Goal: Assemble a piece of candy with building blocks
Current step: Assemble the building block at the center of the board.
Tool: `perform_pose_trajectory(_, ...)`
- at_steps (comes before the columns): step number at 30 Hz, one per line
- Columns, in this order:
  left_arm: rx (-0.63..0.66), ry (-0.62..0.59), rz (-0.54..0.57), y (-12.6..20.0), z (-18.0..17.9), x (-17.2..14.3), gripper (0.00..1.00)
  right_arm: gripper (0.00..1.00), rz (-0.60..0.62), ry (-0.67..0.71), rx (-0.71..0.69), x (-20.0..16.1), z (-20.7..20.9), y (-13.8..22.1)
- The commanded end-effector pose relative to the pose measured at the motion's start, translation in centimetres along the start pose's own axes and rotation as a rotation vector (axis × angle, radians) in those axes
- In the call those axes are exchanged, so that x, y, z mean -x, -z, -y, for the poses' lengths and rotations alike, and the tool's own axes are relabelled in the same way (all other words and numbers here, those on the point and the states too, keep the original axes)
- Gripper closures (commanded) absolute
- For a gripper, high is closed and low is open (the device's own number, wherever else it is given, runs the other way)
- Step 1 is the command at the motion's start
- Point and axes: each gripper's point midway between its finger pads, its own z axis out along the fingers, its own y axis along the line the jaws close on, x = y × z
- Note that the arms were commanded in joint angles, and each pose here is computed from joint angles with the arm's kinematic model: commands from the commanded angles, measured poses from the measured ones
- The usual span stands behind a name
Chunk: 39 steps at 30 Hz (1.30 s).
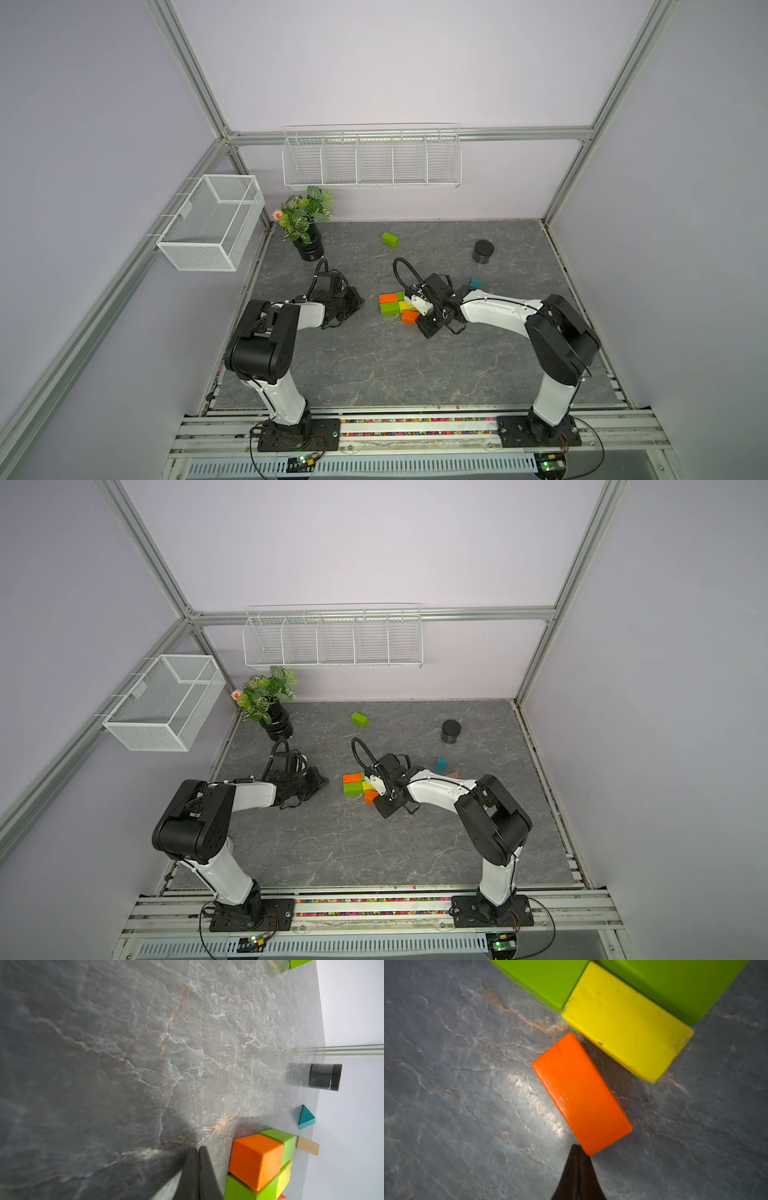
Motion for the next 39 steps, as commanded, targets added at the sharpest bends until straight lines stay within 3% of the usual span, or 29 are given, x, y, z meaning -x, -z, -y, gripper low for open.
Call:
perform_pose_trajectory(1, 0.237, 0.099, -0.142, -0.4, -6.7, -4.9, 1.00, 0.93, 0.013, -0.001, 0.001, 0.8, -0.1, -0.4)
perform_pose_trajectory(25, 0.241, 0.101, -0.148, -0.5, -6.8, -5.2, 1.00, 0.93, 0.016, 0.014, -0.054, 1.8, 1.7, -0.3)
perform_pose_trajectory(29, 0.280, 0.089, -0.104, 0.6, -7.0, -4.4, 1.00, 0.93, -0.001, 0.013, -0.058, 1.5, 1.5, 0.7)
perform_pose_trajectory(31, 0.319, 0.063, -0.056, 1.7, -6.8, -3.3, 1.00, 0.89, 0.012, 0.012, -0.077, 1.2, 1.7, 1.8)
perform_pose_trajectory(33, 0.342, 0.027, 0.001, 3.2, -5.9, -1.9, 1.00, 0.77, 0.040, 0.007, -0.106, 1.0, 1.9, 3.4)
perform_pose_trajectory(36, 0.346, -0.029, 0.079, 5.4, -3.8, 0.4, 1.00, 0.68, 0.081, 0.005, -0.129, 0.9, 2.0, 5.5)
perform_pose_trajectory(39, 0.341, -0.081, 0.100, 6.7, -1.8, 2.2, 1.00, 0.64, 0.119, 0.001, -0.147, 0.9, 2.3, 6.9)
